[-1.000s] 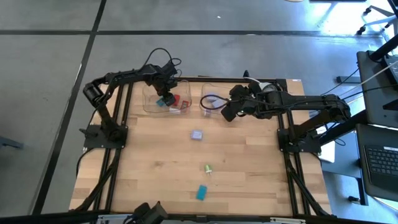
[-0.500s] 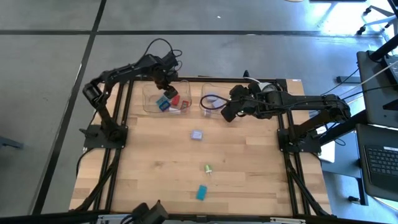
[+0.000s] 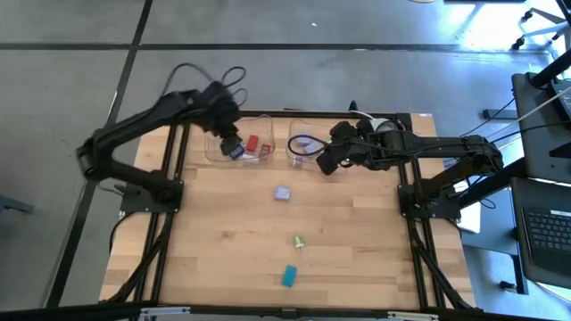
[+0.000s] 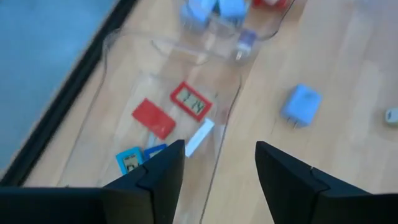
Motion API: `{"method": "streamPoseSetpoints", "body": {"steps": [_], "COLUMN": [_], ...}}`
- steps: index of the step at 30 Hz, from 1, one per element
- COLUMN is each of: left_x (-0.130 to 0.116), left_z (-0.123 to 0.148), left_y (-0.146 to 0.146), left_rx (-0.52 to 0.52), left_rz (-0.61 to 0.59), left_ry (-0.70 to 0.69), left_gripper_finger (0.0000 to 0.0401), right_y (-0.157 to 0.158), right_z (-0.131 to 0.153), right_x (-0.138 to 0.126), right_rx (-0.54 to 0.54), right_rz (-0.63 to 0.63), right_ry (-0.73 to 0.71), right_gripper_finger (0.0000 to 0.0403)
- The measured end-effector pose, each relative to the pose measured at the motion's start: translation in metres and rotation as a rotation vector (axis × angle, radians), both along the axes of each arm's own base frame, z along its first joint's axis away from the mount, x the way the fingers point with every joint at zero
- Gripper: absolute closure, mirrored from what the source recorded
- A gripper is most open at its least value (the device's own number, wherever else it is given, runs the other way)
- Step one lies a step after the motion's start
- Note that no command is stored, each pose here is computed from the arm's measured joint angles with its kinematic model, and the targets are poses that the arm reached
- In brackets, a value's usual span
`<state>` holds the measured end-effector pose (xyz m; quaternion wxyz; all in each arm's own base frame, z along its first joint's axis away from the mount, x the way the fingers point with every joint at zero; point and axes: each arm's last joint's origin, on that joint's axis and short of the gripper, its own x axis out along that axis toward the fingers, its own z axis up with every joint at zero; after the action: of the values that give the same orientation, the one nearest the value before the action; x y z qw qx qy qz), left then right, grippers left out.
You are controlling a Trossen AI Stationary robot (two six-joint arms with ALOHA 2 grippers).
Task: Pick & Place Office items
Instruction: Put the purple charger adapter into the right transparent bin
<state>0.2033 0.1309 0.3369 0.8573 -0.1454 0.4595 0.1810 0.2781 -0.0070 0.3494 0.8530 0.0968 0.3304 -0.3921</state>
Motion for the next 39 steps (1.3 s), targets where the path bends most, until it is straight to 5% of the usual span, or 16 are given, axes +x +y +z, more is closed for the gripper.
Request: {"method": "streamPoseSetpoints", "body": {"steps": [8,14,25,31,39], "left_x": [-0.037,-0.034,0.016,0.053,0.095], "left_z": [-0.014,-0.037,-0.073,-0.101,-0.15], "left_y": [-0.04,-0.052,-0.084,-0.106,-0.112], "left_rx": [0.044,0.077,0.074,0.267,0.333], "left_rz": [0.065,0.013,-0.253,-0.5,-0.542], "left_ry": [-0.275,-0.39,-0.41,-0.335,-0.285], "left_gripper_finger": [0.0216,0.0204,0.0129,0.0116,0.0117], "right_y": [-0.001,-0.001,0.0,0.0,0.0], "right_z": [0.001,0.005,0.006,0.006,0.006], "right_x": [0.001,0.005,0.008,0.008,0.007], "right_rx": [-0.017,-0.024,0.009,0.011,0.011], "right_rz": [-0.047,-0.046,-0.021,-0.02,-0.019], "right_ry": [-0.041,-0.091,-0.124,-0.123,-0.12], "right_gripper_finger": [0.0186,0.0186,0.0186,0.0186,0.0186]}}
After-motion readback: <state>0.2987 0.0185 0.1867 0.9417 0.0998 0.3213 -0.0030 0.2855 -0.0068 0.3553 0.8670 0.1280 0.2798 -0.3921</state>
